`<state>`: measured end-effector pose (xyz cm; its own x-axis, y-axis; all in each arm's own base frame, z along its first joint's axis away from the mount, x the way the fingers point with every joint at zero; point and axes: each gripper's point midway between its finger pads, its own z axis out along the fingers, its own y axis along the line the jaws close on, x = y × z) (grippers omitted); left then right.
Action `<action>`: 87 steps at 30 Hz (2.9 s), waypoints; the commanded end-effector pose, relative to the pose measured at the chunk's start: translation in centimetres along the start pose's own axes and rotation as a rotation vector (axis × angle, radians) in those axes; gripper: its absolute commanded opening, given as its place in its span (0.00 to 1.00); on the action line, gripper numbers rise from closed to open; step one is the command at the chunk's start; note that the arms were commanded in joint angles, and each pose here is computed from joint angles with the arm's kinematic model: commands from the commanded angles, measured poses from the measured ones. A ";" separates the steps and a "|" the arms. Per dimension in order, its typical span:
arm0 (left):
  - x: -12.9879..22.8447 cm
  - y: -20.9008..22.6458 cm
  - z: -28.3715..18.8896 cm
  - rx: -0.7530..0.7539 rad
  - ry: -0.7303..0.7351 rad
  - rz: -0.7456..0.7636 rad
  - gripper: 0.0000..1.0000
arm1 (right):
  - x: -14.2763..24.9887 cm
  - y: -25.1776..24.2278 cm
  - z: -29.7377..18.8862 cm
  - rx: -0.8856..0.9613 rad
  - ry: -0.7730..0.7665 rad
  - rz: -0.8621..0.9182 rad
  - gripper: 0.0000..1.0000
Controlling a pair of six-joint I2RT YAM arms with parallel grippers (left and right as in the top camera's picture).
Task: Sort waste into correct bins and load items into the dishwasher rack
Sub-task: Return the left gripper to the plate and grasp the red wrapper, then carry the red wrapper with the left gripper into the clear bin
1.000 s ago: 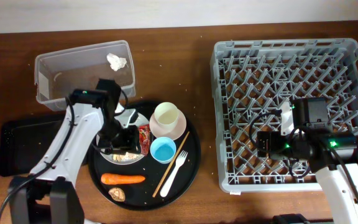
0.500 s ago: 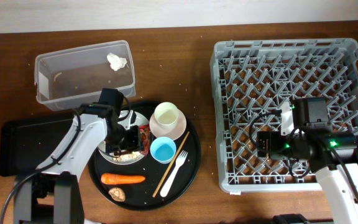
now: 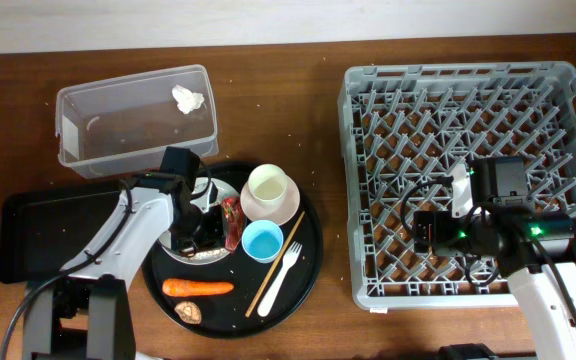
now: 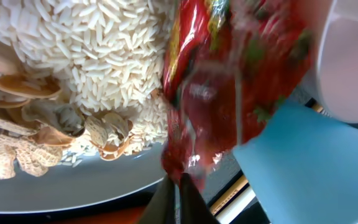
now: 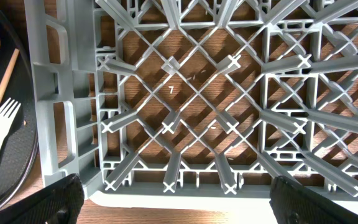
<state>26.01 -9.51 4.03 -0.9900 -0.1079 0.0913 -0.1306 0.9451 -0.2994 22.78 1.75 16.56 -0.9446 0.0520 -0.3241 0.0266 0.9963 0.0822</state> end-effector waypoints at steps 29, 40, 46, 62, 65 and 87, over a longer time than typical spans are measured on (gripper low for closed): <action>-0.9 0.3 -2.9 -0.075 -0.025 0.026 0.37 | -0.4 0.3 -0.5 -0.009 -0.014 0.004 0.98; -1.3 0.0 0.1 -0.011 -0.066 0.048 0.36 | -0.3 0.3 -0.5 -0.008 -0.010 0.005 0.98; -1.9 -0.5 0.1 0.000 -0.094 0.068 0.27 | -0.3 0.3 -0.5 -0.008 -0.010 0.005 0.98; -1.3 -0.9 1.0 -0.011 -0.058 0.085 0.02 | -0.3 0.3 -0.5 -0.008 -0.010 0.005 0.98; -1.6 -0.9 0.9 -0.015 -0.070 0.088 0.01 | -0.3 0.3 -0.5 -0.008 -0.010 0.005 0.98; -14.8 -0.3 -16.5 0.000 -0.631 0.107 0.01 | -0.4 0.3 -0.5 -0.009 -0.014 -0.003 0.98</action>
<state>39.52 -4.37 17.42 -0.8841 -0.1702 -0.4353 -0.0368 0.9538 -0.2983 22.65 1.75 16.50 -0.9467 0.0512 -0.3181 0.0264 0.9963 0.0815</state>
